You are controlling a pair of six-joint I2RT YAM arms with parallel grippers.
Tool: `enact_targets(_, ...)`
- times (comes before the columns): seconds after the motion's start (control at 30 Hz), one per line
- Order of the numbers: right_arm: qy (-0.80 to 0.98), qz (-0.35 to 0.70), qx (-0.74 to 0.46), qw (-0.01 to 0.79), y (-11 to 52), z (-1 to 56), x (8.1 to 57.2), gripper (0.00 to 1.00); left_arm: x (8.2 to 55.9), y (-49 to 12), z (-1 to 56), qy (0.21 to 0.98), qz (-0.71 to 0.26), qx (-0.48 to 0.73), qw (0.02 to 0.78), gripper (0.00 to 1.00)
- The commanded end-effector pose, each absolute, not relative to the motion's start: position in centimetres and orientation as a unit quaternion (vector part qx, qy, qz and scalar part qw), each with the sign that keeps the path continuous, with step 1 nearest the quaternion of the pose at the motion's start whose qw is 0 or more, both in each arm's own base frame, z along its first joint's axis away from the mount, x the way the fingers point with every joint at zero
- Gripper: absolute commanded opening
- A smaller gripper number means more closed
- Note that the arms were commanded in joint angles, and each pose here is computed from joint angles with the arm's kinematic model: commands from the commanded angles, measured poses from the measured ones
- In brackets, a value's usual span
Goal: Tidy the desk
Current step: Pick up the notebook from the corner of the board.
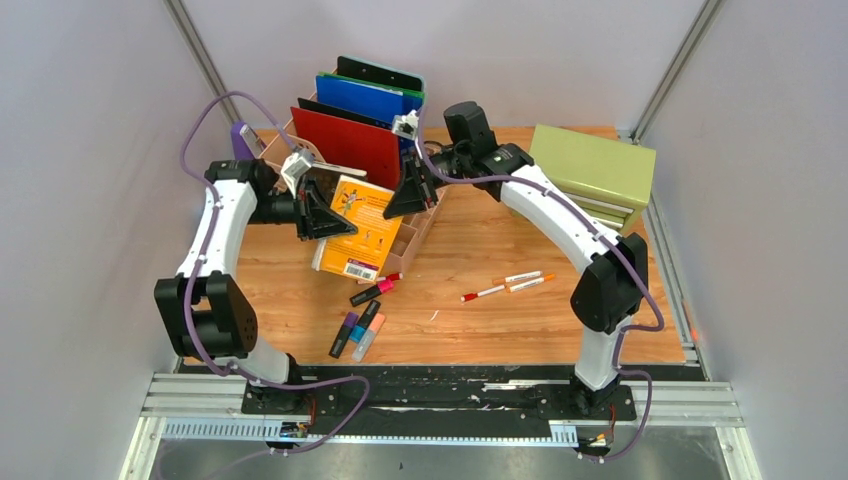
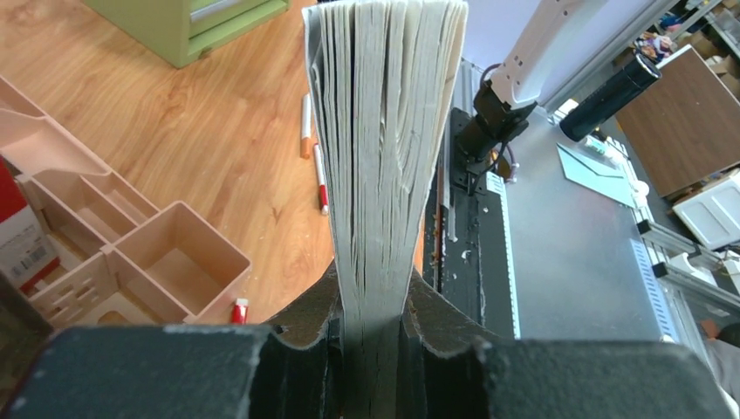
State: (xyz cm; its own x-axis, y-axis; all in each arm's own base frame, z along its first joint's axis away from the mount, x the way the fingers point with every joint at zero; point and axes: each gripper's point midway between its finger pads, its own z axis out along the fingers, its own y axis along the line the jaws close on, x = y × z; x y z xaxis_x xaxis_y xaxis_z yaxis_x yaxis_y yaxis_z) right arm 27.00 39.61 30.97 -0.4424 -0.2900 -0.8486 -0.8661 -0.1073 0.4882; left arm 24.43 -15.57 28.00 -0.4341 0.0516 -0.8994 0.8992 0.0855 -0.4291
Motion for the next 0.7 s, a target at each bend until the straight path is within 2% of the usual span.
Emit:
enact_targets(0.0, 0.579, 0.563, -0.495, 0.322, 40.3, 35.3, 28.1, 0.0, 24.4, -14.8, 30.7, 0.636, -0.571, 0.343, 0.39, 0.28)
enact_targets(0.03, 0.578, 0.554, -0.498, 0.334, 40.4, 35.6, 28.6, 0.0, 24.6, -14.4, 30.9, 0.64, -0.567, 0.34, 0.391, 0.32)
enact_targets(0.07, 0.581, 0.543, -0.499, 0.345, 40.4, 35.7, 29.1, 0.0, 24.9, -13.7, 31.0, 0.647, -0.56, 0.332, 0.398, 0.42)
enact_targets(0.1, 0.583, 0.532, -0.501, 0.356, 40.4, 35.9, 29.6, 0.0, 25.1, -13.3, 31.1, 0.652, -0.552, 0.33, 0.401, 0.47)
enact_targets(0.2, 0.582, 0.5, -0.51, 0.39, 40.3, 36.5, 30.9, 0.0, 26.2, -10.7, 31.5, 0.677, -0.513, 0.317, 0.422, 0.75)
enact_targets(0.3, 0.579, 0.475, -0.515, 0.417, 40.3, 37.4, 32.0, 0.0, 27.1, -7.8, 32.1, 0.702, -0.474, 0.293, 0.444, 0.93)
enact_targets(0.43, 0.575, 0.452, -0.518, 0.443, 40.6, 38.3, 33.3, 0.0, 27.8, -4.9, 32.7, 0.73, -0.42, 0.278, 0.463, 0.99)
enact_targets(0.67, 0.596, 0.395, -0.508, 0.481, 42.1, 38.0, 36.0, 0.0, 29.1, -1.9, 34.1, 0.767, -0.309, 0.258, 0.5, 1.0)
